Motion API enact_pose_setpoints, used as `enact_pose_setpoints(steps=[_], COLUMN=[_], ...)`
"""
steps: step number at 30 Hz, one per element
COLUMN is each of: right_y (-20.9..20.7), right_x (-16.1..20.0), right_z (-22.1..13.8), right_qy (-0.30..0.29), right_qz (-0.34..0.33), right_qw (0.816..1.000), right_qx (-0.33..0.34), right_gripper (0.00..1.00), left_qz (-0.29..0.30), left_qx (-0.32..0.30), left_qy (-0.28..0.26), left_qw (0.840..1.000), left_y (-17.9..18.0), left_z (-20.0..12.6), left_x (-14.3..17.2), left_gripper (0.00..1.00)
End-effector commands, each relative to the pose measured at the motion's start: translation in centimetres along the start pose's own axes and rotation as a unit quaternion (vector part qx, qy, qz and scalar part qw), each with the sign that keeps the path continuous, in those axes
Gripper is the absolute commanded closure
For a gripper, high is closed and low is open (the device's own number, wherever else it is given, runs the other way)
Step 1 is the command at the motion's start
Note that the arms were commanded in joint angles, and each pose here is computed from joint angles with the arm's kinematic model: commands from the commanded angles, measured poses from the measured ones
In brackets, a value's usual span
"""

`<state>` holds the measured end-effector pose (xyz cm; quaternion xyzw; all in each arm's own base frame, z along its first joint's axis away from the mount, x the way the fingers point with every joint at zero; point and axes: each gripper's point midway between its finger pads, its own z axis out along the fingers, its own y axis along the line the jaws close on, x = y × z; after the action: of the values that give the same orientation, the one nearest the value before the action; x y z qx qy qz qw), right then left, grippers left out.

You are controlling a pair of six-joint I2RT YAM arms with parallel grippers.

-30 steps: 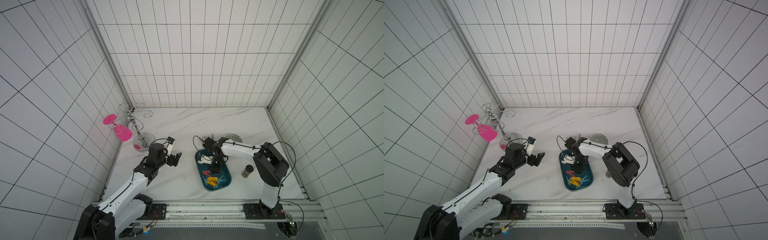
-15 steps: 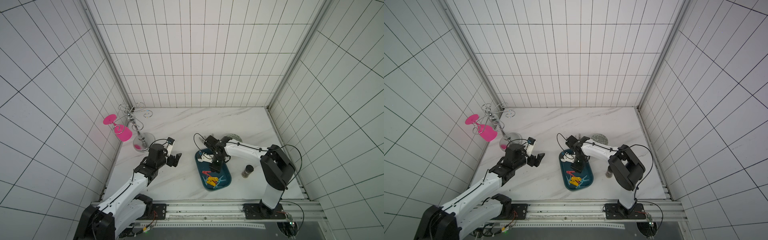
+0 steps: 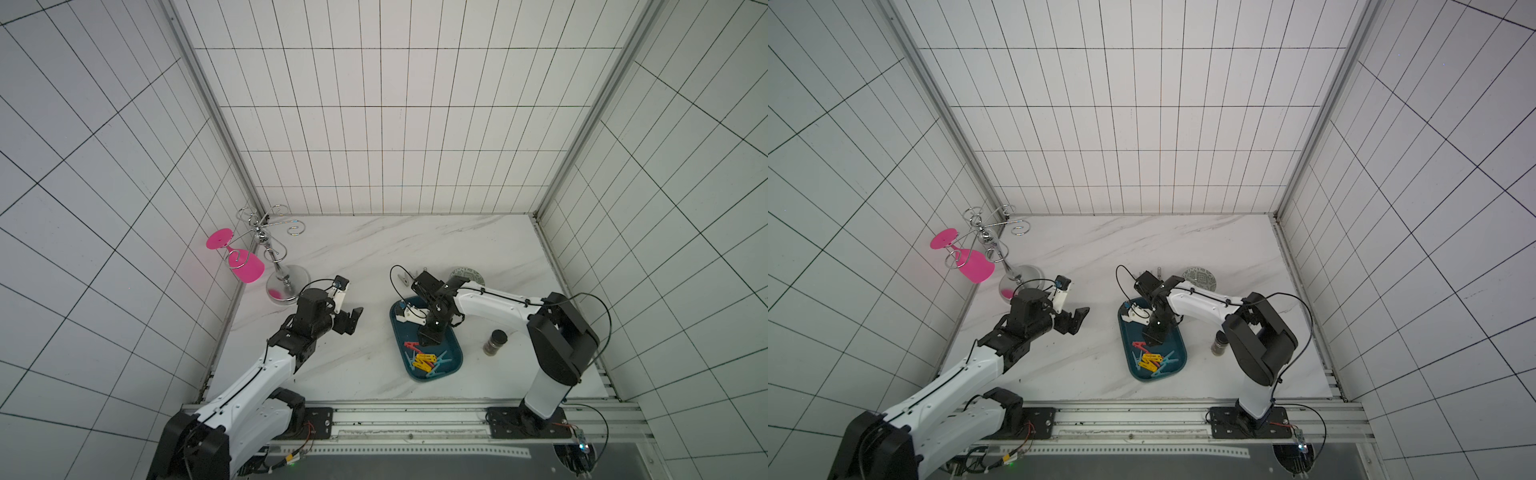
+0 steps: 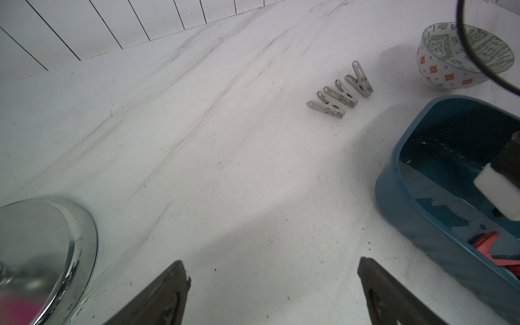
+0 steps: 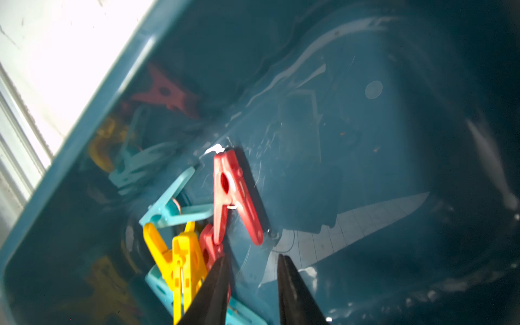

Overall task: Take the clothespins out of the storage box
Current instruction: Pick up the clothespin from the storage box.

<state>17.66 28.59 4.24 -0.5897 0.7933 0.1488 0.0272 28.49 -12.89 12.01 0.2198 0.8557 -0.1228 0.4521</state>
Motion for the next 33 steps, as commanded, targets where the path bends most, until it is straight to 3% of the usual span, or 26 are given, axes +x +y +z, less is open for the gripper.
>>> enact_pose_setpoints(steps=[1,11,25,30,33], right_y=[0.0,0.2,0.5,0.6,0.6], right_x=[0.4,0.0,0.4,0.4,0.0], right_z=[1.6,2.8,3.0,2.3,1.1], right_qy=[0.001,-0.003,0.003,-0.005,-0.019], right_qz=[0.012,0.015,0.018,0.017,0.018], right_qw=[1.000,1.000,1.000,1.000,1.000], right_qx=[-0.006,-0.013,-0.019,-0.017,-0.014], right_gripper=[0.69,0.82,0.81,0.93,0.94], left_qz=[0.000,0.001,0.000,0.002,0.001], left_qx=[-0.005,-0.004,-0.003,-0.004,-0.003], left_qy=[-0.015,-0.013,-0.014,-0.015,-0.015], left_qw=[1.000,1.000,1.000,1.000,1.000], left_y=[0.1,0.1,0.1,0.1,0.1], left_z=[-0.1,0.0,0.1,0.0,0.0], left_x=[-0.6,-0.6,-0.6,-0.7,-0.7], left_gripper=[0.05,0.05,0.05,0.05,0.05])
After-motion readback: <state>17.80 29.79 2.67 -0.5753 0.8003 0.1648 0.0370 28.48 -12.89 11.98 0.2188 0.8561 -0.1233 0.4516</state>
